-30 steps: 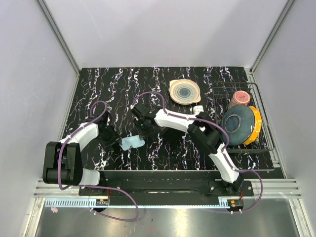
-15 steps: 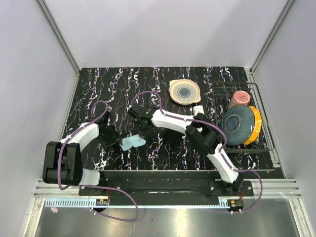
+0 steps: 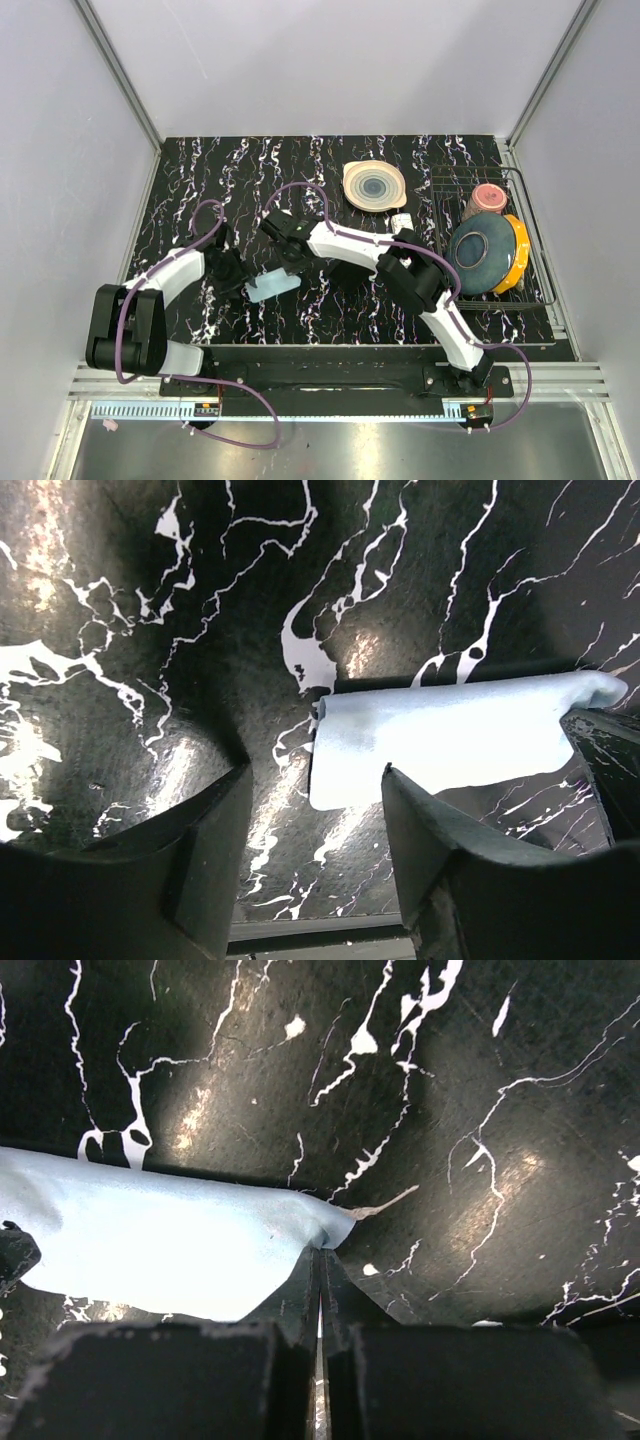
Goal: Organize the sunglasses
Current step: Smooth out the folded cleaning cloth at the center of the board, then pick up the folded cleaning cloth from the center of the board.
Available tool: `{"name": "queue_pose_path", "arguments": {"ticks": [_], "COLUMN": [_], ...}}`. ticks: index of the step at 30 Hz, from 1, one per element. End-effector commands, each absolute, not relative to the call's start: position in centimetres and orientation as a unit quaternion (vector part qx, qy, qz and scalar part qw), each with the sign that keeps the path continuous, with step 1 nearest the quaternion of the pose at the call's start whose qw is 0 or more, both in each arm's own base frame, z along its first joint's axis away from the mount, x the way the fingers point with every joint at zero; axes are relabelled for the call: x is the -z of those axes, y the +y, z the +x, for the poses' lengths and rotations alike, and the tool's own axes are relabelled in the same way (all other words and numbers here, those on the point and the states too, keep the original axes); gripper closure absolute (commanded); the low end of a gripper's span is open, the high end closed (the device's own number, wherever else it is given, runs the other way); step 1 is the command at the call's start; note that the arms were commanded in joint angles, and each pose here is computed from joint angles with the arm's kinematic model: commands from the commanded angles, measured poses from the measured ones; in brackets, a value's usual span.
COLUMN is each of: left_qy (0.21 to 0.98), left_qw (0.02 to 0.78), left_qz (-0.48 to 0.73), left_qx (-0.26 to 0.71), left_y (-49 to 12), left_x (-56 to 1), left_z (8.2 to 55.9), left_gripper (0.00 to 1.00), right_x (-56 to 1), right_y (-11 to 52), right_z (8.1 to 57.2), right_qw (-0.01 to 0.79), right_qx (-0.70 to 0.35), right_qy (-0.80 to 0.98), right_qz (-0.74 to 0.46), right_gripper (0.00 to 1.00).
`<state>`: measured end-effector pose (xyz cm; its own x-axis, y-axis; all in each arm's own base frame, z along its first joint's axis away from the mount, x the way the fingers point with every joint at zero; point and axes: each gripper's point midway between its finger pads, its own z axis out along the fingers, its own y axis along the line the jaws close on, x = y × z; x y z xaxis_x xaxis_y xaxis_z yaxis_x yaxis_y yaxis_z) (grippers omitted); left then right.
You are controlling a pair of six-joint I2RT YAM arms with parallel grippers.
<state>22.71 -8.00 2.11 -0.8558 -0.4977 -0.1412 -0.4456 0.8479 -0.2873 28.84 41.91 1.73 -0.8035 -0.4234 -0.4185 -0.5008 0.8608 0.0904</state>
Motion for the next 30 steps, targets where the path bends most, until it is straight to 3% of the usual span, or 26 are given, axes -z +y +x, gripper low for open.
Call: {"name": "queue_pose_path", "arguments": {"ticks": [1, 6, 16, 23, 30], "left_qy": [0.948, 0.948, 0.954, 0.956, 0.957], "left_qw": [0.131, 0.13, 0.109, 0.107, 0.106], "left_qz": [-0.261, -0.264, -0.26, -0.259, -0.255], "left_qx": [0.123, 0.118, 0.102, 0.086, 0.086], "left_y": [-8.3, -8.5, -9.1, -8.7, -8.8], "left_x": [-2.2, -1.8, -0.3, 0.3, 0.3], "left_z": [24.5, 24.8, 24.3, 24.2, 24.2], "left_gripper": [0.46, 0.6, 0.63, 0.72, 0.89], "right_x": [-1.8, -2.1, -2.0, -1.9, -2.2], "right_y": [39.7, 40.2, 40.7, 40.9, 41.1], "right_z": [30.4, 30.4, 29.8, 29.4, 29.6], "right_qw": [0.21, 0.208, 0.198, 0.192, 0.195], "right_qx": [-0.067, -0.081, -0.098, -0.107, -0.112], "right_qy": [0.943, 0.941, 0.941, 0.941, 0.94], "right_qz": [-0.25, -0.253, -0.257, -0.257, -0.255], "right_gripper": [1.0, 1.0, 1.0, 1.0, 1.0]}}
